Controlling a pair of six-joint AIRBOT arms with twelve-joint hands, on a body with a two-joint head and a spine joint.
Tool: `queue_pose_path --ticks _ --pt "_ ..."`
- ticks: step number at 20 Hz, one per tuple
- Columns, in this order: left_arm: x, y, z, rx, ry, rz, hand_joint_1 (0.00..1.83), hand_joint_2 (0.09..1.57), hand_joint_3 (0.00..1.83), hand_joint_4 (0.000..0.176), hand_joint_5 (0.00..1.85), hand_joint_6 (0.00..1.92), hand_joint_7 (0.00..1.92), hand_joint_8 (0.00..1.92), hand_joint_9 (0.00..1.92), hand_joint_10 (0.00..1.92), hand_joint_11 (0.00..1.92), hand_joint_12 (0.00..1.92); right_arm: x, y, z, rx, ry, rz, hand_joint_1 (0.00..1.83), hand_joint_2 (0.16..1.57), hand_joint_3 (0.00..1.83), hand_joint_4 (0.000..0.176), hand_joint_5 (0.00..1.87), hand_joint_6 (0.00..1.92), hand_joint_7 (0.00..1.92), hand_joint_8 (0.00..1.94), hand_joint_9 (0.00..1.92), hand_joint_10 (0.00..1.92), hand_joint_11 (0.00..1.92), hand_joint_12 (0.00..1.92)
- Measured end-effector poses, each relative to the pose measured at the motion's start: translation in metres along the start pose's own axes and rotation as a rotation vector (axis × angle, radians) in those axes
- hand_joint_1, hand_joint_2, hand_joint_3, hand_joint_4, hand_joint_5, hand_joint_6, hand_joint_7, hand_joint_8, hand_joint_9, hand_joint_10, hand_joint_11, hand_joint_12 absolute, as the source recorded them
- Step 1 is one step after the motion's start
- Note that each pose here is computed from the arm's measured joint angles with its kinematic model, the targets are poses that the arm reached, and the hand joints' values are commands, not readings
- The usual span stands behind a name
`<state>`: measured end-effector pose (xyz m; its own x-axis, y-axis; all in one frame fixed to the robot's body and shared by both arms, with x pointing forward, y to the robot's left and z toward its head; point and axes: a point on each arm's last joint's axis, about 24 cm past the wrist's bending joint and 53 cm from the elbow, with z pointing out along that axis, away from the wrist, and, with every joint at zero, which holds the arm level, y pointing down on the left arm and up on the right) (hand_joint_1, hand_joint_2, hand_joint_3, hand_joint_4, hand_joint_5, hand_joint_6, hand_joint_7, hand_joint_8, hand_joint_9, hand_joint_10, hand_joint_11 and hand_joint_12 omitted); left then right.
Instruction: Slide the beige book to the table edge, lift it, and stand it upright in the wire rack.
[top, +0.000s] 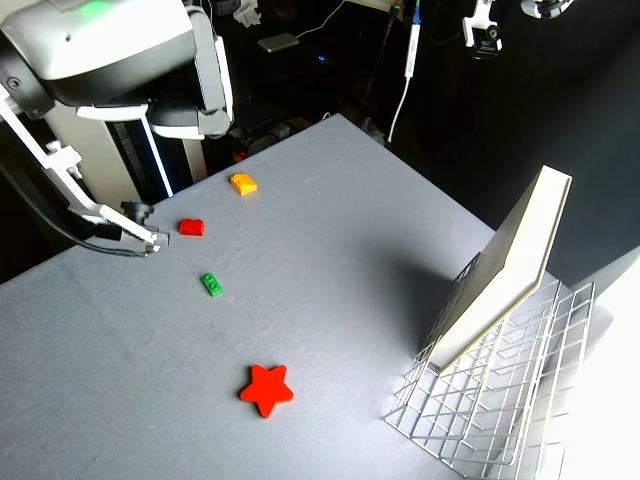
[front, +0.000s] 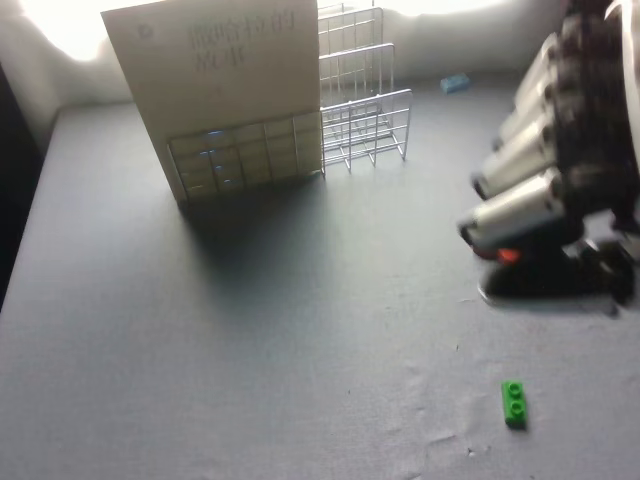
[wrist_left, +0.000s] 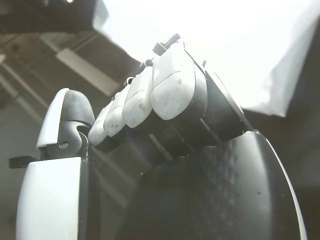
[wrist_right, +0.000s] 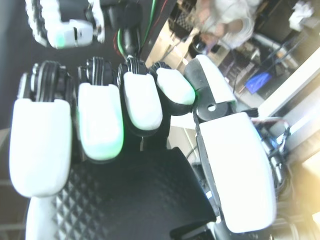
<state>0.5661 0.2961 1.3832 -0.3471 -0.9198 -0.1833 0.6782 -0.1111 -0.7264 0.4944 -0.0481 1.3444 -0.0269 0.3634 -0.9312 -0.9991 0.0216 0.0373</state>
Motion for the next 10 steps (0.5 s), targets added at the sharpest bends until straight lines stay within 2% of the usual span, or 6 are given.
queue_pose_path --ticks 1,3,6,8,9,10 --pt "0.007 0.002 -0.001 0.003 0.025 0.024 0.89 1.3 0.0 0.0 1.25 1.92 1.34 1.92 1.38 1.92 1.46 1.92 -0.005 -0.003 0.0 0.012 -0.019 0.009 0.79 1.35 0.01 0.158 1.24 1.92 1.39 1.94 1.54 1.92 1.65 1.92" --pt "0.028 0.017 -0.006 -0.045 0.145 0.12 0.88 1.3 0.01 0.0 1.24 1.92 1.34 1.92 1.39 1.92 1.48 1.92 -0.004 -0.005 -0.002 0.02 -0.013 0.002 0.83 1.33 0.0 0.173 1.23 1.92 1.37 1.94 1.51 1.92 1.64 1.92" --pt "0.067 0.024 -0.017 -0.034 0.34 0.216 0.89 1.3 0.0 0.0 1.23 1.92 1.33 1.92 1.38 1.92 1.46 1.92 -0.001 -0.004 -0.001 0.015 -0.003 -0.003 0.83 1.34 0.0 0.176 1.23 1.92 1.38 1.94 1.52 1.92 1.65 1.92" --pt "0.083 0.033 -0.024 -0.049 0.415 0.292 0.89 1.29 0.0 0.0 1.22 1.92 1.32 1.92 1.36 1.92 1.45 1.92 -0.001 -0.004 -0.001 0.017 -0.003 -0.003 0.81 1.34 0.0 0.176 1.24 1.92 1.37 1.94 1.51 1.92 1.65 1.92" --pt "0.089 0.038 -0.027 -0.067 0.429 0.319 0.91 1.29 0.0 0.0 1.22 1.92 1.32 1.92 1.37 1.92 1.46 1.92 -0.001 -0.004 -0.001 0.016 -0.003 -0.004 0.81 1.34 0.0 0.176 1.24 1.92 1.37 1.94 1.51 1.92 1.65 1.92" --pt "0.102 0.045 -0.033 -0.087 0.487 0.333 0.89 1.3 0.0 0.0 1.24 1.92 1.33 1.92 1.38 1.92 1.46 1.92 -0.001 -0.004 -0.001 0.017 -0.003 -0.004 0.79 1.34 0.0 0.176 1.23 1.92 1.37 1.94 1.51 1.92 1.64 1.92"
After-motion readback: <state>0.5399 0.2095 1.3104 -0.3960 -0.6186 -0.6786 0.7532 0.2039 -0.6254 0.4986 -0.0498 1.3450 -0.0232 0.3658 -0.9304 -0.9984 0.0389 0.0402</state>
